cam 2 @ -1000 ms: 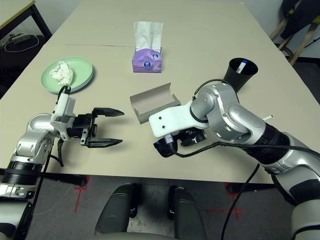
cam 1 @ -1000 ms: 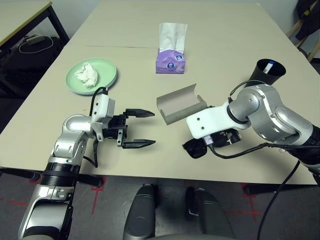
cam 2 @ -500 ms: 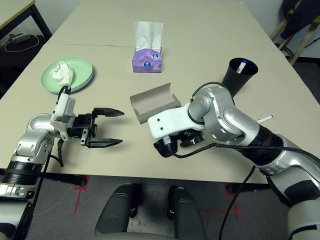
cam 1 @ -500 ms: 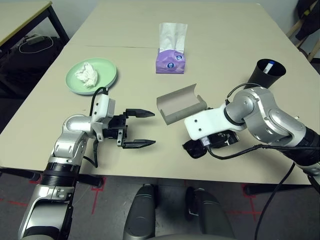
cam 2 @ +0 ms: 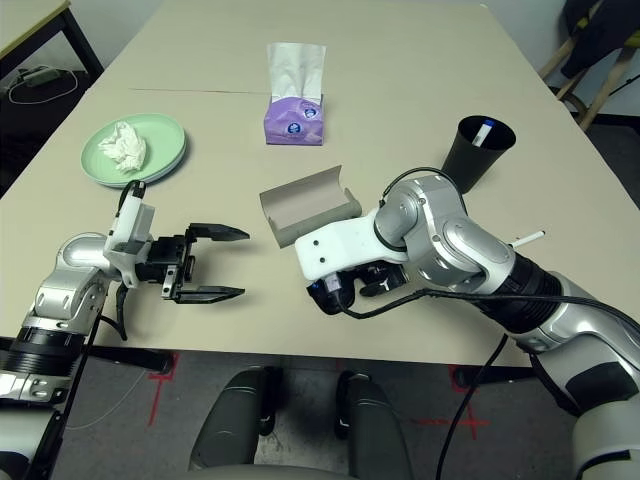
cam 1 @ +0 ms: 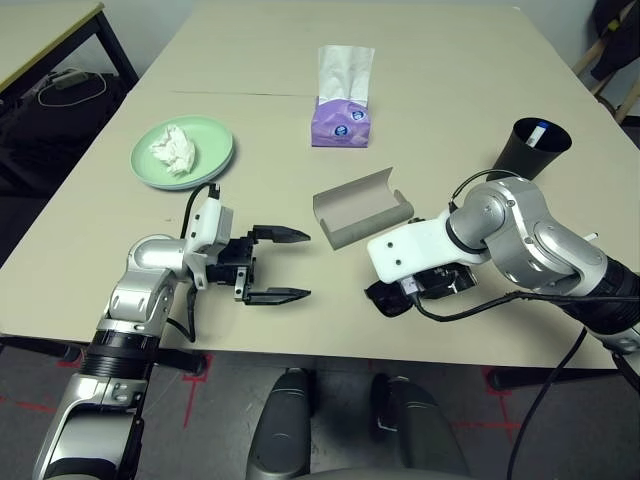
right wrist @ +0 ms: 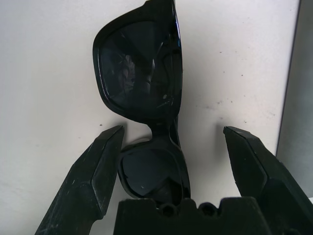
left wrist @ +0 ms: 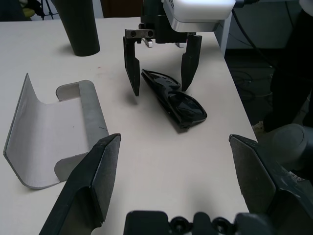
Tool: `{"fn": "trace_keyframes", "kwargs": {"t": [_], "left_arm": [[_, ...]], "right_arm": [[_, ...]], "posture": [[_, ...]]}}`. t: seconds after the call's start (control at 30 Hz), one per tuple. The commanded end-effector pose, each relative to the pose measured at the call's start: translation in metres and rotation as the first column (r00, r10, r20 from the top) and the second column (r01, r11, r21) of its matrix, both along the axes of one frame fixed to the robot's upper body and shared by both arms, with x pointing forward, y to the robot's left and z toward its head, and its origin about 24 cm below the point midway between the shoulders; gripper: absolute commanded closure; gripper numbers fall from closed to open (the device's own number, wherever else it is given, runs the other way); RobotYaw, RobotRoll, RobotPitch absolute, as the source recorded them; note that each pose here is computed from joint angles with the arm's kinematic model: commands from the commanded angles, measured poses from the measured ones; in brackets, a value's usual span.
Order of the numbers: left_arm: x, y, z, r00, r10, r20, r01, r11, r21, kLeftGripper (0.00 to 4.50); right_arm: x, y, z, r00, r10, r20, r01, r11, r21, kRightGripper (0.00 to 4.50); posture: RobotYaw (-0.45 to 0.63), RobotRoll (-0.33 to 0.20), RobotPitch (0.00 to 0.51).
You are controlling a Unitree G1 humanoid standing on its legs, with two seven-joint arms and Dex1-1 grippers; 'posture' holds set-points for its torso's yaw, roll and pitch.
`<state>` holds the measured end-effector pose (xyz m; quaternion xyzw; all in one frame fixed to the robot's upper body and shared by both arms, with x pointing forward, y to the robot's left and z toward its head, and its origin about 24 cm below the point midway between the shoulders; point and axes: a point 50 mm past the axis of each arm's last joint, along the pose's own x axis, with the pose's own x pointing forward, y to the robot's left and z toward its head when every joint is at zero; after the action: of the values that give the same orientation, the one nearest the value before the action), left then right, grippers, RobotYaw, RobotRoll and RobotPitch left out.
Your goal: Organize and tidy the items on the table.
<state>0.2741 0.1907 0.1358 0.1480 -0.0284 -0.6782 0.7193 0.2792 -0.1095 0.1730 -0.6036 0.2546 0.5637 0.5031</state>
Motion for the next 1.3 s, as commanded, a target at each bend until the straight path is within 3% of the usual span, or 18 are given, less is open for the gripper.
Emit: {"fn": "trace_keyframes", "kwargs": {"t": [0.03, 0.07, 0.17, 0.4, 0.5, 0.63, 0.97, 1.3], "left_arm": [[-0.003, -0.003, -0.002, 1.0, -0.03, 0.005, 0.03, 0.999, 0.026, 0.01], [-0.003, -0.004, -0.002, 1.0, -0.03, 0.004, 0.03, 0.999, 0.025, 0.01], [-0.003, -0.004, -0.002, 1.0, -0.031, 0.004, 0.03, 0.999, 0.027, 0.0], [-0.003, -0.003, -0.002, 1.0, -0.027, 0.003, 0.027, 0.999, 0.03, 0.0], [-0.003, -0.003, -0.002, 1.0, -0.025, 0.002, 0.025, 0.999, 0.031, 0.0], [-0.002, -0.002, -0.002, 1.0, -0.025, -0.001, 0.025, 0.999, 0.034, 0.0], [0.0, -0.002, -0.002, 1.0, -0.024, -0.005, 0.024, 0.999, 0.036, 0.0], [0.003, -0.003, -0.001, 1.0, -0.017, 0.001, 0.017, 0.999, 0.035, 0.0]], "right_arm": [[-0.002, 0.0, -0.006, 1.0, 0.003, -0.018, -0.003, 1.0, -0.013, 0.0], [-0.001, -0.001, -0.007, 1.0, 0.002, -0.018, -0.003, 1.0, -0.016, 0.0], [-0.001, -0.001, -0.008, 1.0, 0.003, -0.018, -0.003, 1.0, -0.016, 0.6], [0.001, 0.001, -0.006, 1.0, 0.012, -0.01, -0.012, 1.0, -0.008, 3.28], [0.002, 0.002, -0.004, 1.0, 0.018, -0.004, -0.018, 1.0, -0.004, 4.04], [0.001, 0.002, 0.008, 0.999, 0.039, 0.017, -0.039, 0.999, 0.005, 4.04], [0.015, 0.0, 0.066, 0.986, 0.087, 0.145, -0.094, 0.995, 0.042, 4.04], [0.049, 0.019, 0.062, 0.929, 0.222, 0.297, -0.219, 0.975, -0.044, 4.04]], "posture": [[0.17, 0.0, 0.158], [0.17, 0.0, 0.158], [0.17, 0.0, 0.154], [0.17, 0.0, 0.15], [0.17, 0.0, 0.148], [0.16, 0.0, 0.145], [0.15, 0.0, 0.139], [0.16, 0.0, 0.139]]}}
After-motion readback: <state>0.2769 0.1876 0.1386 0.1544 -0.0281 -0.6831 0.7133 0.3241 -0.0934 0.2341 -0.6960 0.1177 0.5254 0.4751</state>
